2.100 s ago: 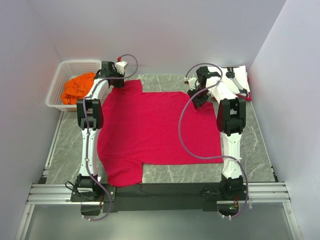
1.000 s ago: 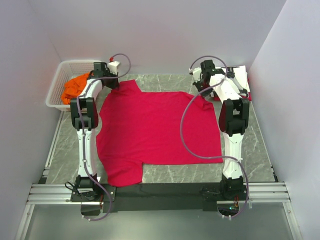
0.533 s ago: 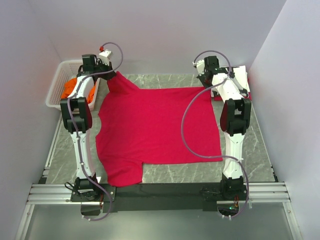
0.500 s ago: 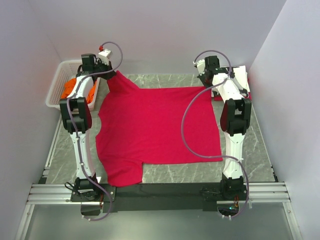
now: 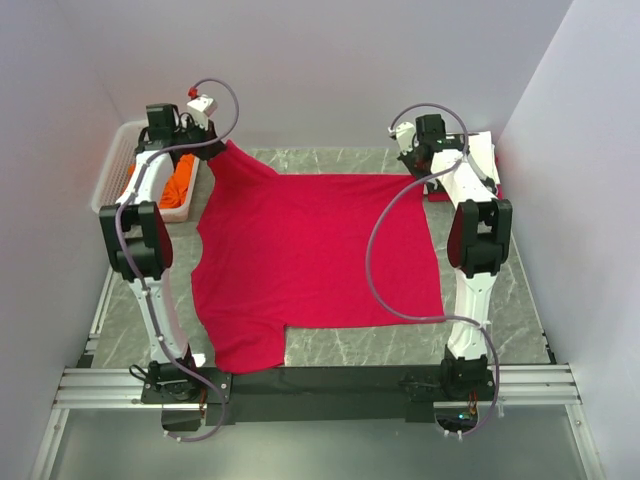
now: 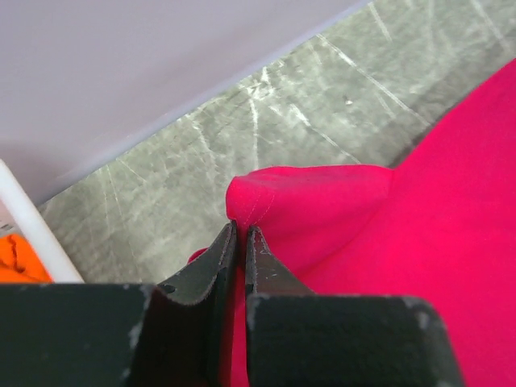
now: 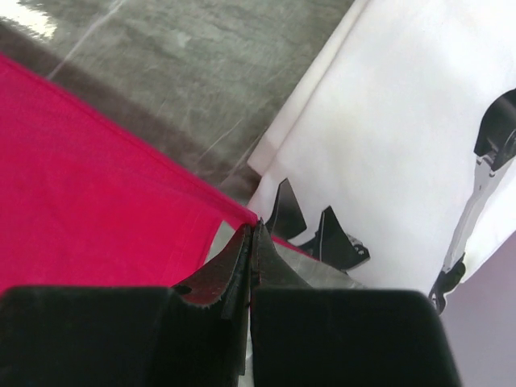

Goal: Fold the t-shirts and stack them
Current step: Fold the tshirt

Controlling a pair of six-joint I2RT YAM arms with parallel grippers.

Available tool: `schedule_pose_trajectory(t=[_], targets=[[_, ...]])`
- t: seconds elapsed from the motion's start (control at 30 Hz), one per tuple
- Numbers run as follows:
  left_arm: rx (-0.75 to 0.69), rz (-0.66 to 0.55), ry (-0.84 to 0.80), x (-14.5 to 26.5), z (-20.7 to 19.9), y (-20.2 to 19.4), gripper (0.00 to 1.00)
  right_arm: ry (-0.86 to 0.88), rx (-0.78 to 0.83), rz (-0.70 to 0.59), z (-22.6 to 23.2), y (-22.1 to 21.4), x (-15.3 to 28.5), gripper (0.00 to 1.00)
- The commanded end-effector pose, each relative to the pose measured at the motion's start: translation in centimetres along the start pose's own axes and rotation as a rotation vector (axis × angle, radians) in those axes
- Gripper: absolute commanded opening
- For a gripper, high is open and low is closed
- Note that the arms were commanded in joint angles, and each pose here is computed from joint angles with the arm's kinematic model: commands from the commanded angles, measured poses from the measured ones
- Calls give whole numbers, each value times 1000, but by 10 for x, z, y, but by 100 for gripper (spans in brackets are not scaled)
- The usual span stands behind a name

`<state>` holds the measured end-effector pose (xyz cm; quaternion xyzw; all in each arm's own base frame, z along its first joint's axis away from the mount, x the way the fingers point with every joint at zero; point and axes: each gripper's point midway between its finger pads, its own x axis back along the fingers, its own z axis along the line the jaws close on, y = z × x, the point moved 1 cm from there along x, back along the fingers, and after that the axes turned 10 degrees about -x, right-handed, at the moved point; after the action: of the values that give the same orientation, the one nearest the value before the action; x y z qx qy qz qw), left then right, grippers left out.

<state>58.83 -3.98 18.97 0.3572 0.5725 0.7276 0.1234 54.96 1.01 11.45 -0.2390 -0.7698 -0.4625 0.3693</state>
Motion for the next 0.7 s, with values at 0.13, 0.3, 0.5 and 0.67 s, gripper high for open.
schedule_pose_trajectory(t=[0.13, 0.3, 0.5, 0.67], targets=[[-72, 11, 44, 64, -29, 41, 0, 25, 45, -145, -18, 27, 61, 0], [-37, 80, 53, 90, -53, 26, 0, 84, 89, -127, -11, 16, 68, 0], [-33, 130, 51, 123, -87, 15, 0, 157, 126, -90, 0, -1, 70, 0], [-6, 226, 40, 145, -117, -25, 0, 221, 157, -53, 13, -21, 73, 0]])
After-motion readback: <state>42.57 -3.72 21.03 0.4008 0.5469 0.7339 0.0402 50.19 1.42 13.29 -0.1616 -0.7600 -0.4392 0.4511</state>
